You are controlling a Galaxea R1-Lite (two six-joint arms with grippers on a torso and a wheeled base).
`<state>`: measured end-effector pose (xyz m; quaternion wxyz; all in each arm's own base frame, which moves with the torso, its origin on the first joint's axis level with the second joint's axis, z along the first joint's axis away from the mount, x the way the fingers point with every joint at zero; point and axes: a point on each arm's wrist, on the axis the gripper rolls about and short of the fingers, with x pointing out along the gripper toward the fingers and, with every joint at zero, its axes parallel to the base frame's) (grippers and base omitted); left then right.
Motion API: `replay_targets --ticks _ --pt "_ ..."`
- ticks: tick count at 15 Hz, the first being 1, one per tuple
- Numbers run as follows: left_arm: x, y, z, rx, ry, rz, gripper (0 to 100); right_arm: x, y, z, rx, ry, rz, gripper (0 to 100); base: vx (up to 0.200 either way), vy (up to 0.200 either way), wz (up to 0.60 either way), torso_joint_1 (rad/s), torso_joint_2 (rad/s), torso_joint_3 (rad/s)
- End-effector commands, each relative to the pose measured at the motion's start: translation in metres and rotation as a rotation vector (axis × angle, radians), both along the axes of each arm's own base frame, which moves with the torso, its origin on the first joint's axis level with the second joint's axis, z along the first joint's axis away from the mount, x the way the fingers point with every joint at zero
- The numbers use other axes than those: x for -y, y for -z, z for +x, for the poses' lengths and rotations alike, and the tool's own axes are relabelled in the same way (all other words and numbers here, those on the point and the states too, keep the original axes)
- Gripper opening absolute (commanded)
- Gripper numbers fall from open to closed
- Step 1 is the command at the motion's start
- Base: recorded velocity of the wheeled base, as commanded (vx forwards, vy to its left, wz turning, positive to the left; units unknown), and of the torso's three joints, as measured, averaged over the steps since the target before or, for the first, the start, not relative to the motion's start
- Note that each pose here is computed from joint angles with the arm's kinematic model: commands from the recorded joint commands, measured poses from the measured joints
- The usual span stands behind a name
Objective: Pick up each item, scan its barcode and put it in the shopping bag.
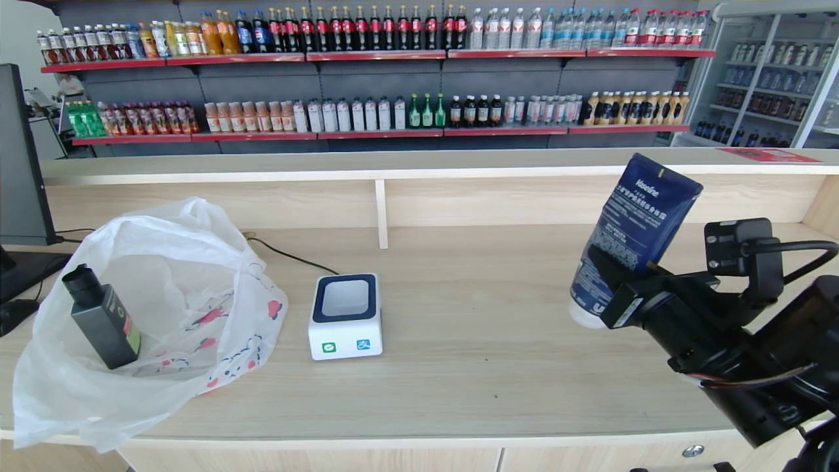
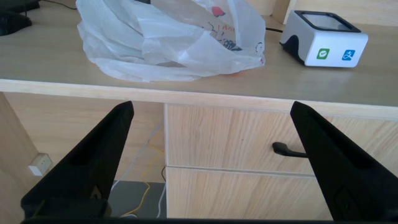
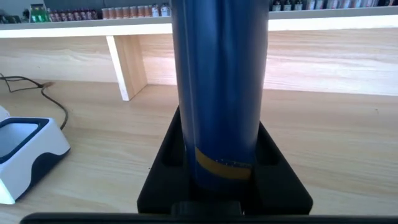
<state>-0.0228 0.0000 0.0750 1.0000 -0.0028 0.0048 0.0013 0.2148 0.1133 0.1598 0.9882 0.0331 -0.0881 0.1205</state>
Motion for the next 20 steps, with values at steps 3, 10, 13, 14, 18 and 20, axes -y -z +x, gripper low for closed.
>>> replay_targets --ticks 3,10,13,14,18,20 --pt "0.000 0.000 0.000 0.000 -0.001 -0.001 100 0.003 0.009 -0.006 -0.038 0.000 -0.023 0 0.000 0.000 0.00 0.000 0.00 0.000" --pt "0.000 0.000 0.000 0.000 -0.001 -0.001 100 0.011 0.030 -0.007 -0.129 0.027 -0.072 0 0.000 0.000 0.00 0.000 0.00 0.000" --pt "0.000 0.000 0.000 0.000 -0.001 -0.001 100 0.011 0.035 -0.007 -0.149 0.030 -0.084 0 0.000 0.000 0.00 0.000 0.00 0.000" --pt "0.000 0.000 0.000 0.000 -0.001 -0.001 100 0.011 0.037 -0.006 -0.154 0.030 -0.087 0 0.000 0.000 0.00 0.000 0.00 0.000" --pt "0.000 0.000 0.000 0.000 -0.001 -0.001 100 0.017 0.038 -0.002 -0.160 0.064 -0.087 0 0.000 0.000 0.00 0.000 0.00 0.000" --pt "0.000 0.000 0.000 0.000 -0.001 0.001 100 0.019 0.038 0.004 -0.155 0.081 -0.082 0 0.000 0.000 0.00 0.000 0.00 0.000"
